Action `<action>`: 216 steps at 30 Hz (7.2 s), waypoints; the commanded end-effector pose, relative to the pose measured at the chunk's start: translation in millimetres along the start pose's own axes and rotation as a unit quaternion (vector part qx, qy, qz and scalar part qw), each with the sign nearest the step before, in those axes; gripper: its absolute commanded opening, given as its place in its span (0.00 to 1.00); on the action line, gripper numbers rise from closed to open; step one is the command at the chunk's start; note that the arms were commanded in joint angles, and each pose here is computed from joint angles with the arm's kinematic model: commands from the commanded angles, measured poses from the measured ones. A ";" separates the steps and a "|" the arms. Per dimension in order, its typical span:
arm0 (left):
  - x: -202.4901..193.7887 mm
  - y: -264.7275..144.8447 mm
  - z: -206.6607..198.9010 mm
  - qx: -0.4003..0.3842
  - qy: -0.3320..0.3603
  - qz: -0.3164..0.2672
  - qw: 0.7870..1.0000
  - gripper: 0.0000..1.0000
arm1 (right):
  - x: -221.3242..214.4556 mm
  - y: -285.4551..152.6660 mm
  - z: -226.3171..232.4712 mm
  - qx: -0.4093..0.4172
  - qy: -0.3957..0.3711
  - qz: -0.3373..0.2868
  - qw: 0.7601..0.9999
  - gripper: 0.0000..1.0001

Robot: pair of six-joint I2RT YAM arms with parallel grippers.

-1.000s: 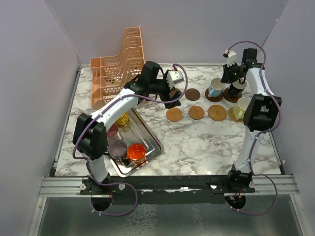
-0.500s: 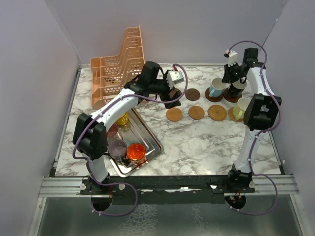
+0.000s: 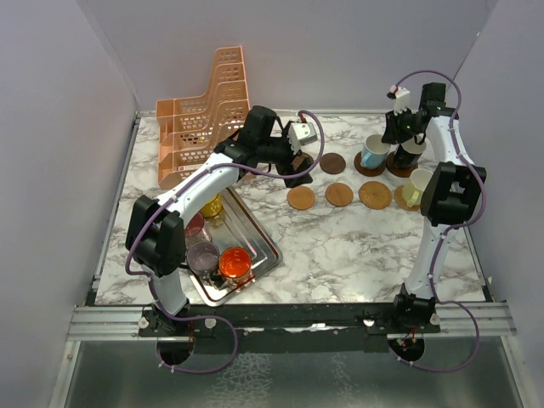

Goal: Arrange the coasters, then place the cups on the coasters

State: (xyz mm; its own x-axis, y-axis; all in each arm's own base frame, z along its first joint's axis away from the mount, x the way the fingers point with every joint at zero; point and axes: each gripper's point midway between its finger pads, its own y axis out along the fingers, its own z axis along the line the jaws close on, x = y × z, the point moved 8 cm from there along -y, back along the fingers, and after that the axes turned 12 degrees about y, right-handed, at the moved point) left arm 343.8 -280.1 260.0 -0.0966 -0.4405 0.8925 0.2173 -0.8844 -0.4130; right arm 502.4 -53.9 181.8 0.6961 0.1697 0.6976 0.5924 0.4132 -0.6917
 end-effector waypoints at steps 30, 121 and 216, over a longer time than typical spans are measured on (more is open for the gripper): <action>-47.0 -128.5 -19.0 0.094 0.005 0.238 0.967 0.94 | 59.4 -116.0 77.5 -0.006 -0.062 -0.154 0.986 0.57; -54.7 -125.0 21.3 -0.046 0.043 0.293 0.954 0.00 | -10.7 -150.5 173.8 0.106 -0.026 -0.186 0.976 0.58; 112.4 6.8 11.4 0.177 -0.223 -0.022 0.958 0.48 | -16.9 -70.8 199.3 -0.153 0.033 -0.158 0.975 0.01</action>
State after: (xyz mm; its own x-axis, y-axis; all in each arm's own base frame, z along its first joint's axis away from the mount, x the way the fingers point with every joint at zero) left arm 361.5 -340.3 299.5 0.4531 -0.3000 0.8394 0.5827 -0.6130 -0.5336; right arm 374.0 110.1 229.4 0.5447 0.0622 0.8363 0.8183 0.1789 -0.5463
